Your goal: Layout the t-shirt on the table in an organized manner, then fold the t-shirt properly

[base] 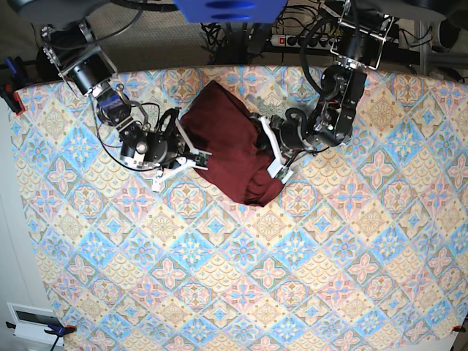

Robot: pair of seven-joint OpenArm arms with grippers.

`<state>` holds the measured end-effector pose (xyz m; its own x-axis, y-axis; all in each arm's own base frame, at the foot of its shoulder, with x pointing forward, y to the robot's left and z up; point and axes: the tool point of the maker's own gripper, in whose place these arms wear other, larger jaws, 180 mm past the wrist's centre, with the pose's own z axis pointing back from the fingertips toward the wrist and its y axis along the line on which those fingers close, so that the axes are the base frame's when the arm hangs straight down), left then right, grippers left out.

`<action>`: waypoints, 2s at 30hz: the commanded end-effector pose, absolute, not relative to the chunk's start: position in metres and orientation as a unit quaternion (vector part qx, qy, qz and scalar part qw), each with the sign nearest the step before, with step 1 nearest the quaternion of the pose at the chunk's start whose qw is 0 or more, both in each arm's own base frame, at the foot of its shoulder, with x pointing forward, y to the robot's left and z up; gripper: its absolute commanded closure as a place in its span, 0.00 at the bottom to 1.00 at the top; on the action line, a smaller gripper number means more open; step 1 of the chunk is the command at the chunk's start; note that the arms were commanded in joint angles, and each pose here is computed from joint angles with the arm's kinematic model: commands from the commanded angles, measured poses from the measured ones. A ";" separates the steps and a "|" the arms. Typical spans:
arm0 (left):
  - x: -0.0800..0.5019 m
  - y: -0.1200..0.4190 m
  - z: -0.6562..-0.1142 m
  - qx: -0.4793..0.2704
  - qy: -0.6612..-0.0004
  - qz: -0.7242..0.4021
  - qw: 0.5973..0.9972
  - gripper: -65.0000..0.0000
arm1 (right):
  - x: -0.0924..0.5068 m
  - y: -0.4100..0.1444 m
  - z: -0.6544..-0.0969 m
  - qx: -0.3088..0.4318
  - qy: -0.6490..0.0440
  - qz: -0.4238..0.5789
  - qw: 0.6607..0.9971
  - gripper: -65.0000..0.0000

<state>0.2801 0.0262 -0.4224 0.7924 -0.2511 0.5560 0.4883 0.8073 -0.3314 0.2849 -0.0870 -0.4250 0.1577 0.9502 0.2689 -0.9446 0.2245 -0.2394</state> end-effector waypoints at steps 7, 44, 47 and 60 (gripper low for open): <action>0.330 0.020 -0.398 -0.213 -0.291 -0.223 0.906 1.00 | 0.280 -0.103 -0.402 -0.025 -0.202 0.604 0.771 0.99; 0.275 0.189 -0.361 -0.160 -0.385 0.048 0.908 1.00 | 0.294 0.071 -0.325 0.255 -0.372 0.471 0.758 1.00; 0.273 0.191 -0.361 -0.164 -0.384 0.054 0.907 1.00 | 0.301 0.089 -0.331 0.276 -0.358 0.463 0.762 1.00; 0.276 0.186 -0.356 -0.182 -0.392 0.059 0.900 1.00 | 0.325 0.120 -0.364 0.346 -0.330 0.411 0.776 1.00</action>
<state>0.2679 0.1855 -0.3687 0.7193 0.2508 0.6478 0.0150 0.9267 -0.3754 0.3173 0.1090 -0.3837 0.4760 0.4489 0.7563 -0.8536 0.4428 0.2744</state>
